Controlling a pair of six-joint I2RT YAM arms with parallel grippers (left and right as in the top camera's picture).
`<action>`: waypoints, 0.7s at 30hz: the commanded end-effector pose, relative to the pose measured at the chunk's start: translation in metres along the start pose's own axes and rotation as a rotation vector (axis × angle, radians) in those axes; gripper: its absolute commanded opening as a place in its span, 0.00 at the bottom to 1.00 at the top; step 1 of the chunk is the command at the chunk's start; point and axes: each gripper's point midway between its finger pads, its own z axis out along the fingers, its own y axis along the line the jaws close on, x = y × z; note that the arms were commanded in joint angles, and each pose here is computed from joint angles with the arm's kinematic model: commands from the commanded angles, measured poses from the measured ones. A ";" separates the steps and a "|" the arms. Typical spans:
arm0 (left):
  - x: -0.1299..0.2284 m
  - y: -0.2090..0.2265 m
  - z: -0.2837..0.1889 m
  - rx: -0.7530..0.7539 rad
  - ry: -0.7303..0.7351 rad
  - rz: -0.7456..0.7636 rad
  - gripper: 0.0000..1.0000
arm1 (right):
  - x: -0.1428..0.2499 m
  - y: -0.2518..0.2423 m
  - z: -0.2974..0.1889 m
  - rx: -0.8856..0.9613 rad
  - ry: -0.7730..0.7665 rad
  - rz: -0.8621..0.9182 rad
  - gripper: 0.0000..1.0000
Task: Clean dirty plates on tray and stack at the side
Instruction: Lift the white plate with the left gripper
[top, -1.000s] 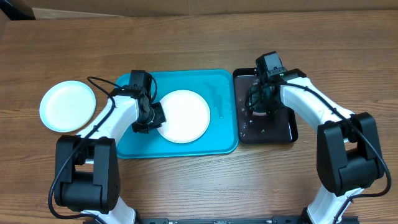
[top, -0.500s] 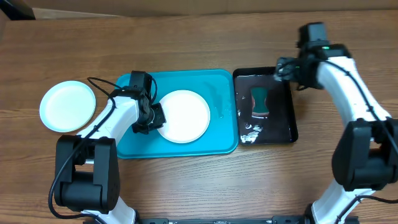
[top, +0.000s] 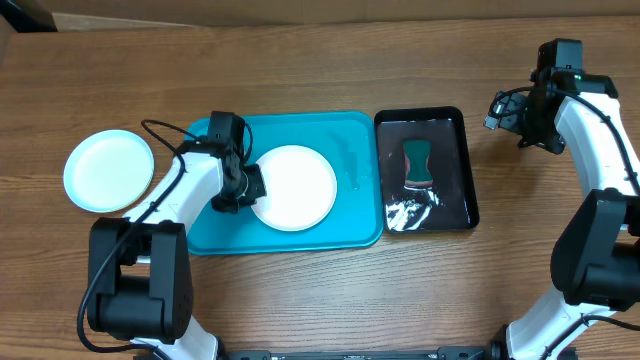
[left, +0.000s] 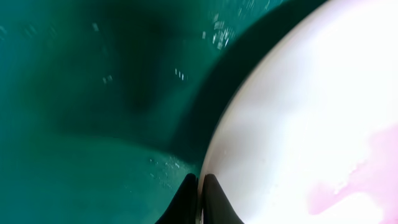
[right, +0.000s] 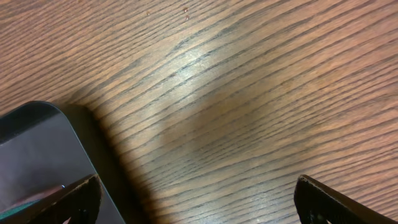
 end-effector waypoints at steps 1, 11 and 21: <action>-0.037 -0.010 -0.036 -0.001 -0.138 0.043 0.04 | -0.005 0.000 -0.004 -0.004 -0.019 0.009 1.00; -0.093 -0.044 -0.096 0.079 -0.318 0.077 0.04 | -0.005 0.000 -0.004 -0.004 -0.019 0.009 1.00; -0.094 -0.114 -0.140 0.166 -0.404 0.210 0.04 | -0.005 0.000 -0.004 -0.004 -0.019 0.009 1.00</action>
